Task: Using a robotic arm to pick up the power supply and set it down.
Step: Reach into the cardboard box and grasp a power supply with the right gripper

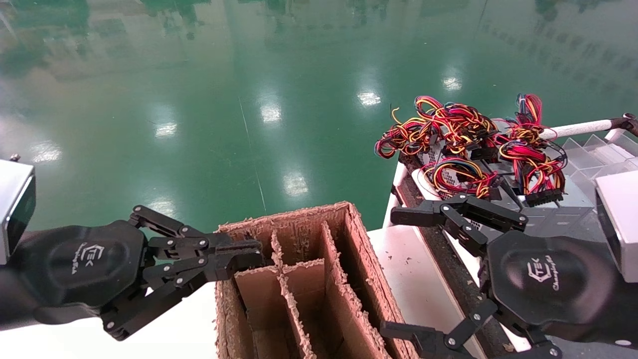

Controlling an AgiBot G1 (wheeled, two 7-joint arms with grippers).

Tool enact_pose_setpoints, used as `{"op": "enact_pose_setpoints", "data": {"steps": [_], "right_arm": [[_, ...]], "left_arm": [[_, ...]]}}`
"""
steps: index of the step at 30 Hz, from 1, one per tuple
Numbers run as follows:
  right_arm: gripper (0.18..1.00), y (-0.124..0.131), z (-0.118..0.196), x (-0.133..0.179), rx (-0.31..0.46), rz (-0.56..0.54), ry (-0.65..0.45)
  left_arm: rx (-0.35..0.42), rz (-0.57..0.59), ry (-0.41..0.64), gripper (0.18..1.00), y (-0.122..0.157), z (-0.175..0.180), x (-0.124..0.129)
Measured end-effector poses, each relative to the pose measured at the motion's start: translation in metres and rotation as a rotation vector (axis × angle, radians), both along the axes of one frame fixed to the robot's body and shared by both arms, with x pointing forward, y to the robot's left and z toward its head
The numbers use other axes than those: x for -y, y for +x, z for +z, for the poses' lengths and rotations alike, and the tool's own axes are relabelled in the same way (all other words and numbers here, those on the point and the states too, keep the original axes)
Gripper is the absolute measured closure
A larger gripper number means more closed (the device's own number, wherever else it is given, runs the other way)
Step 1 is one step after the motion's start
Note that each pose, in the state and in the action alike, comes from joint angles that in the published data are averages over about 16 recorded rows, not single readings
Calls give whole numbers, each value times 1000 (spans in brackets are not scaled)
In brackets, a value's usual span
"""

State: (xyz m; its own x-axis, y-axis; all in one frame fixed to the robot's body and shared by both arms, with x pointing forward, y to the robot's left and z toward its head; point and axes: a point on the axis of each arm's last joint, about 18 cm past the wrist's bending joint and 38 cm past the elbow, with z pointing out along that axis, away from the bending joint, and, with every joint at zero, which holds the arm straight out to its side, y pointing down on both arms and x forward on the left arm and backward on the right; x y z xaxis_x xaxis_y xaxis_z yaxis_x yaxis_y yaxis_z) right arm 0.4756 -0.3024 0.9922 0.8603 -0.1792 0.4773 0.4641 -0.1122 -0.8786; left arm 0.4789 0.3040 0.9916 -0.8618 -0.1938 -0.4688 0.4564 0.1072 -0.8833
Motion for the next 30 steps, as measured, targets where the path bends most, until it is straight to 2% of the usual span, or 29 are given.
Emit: {"op": "enact_pose_setpoints", "data": {"steps": [7,13,19,30], "right_arm": [[178,0,0,0,0,0,0],[178,0,0,0,0,0,0],[178,3,-1,-1,-11,-8,2],[178,20,-6,-7,-55,-60,2]], "left_arm": [[0,0,0,931,0,0,0],[0,0,0,853,0,0,0],[0,0,0,744,0,0,0],[0,0,0,483,0,0,0]]}}
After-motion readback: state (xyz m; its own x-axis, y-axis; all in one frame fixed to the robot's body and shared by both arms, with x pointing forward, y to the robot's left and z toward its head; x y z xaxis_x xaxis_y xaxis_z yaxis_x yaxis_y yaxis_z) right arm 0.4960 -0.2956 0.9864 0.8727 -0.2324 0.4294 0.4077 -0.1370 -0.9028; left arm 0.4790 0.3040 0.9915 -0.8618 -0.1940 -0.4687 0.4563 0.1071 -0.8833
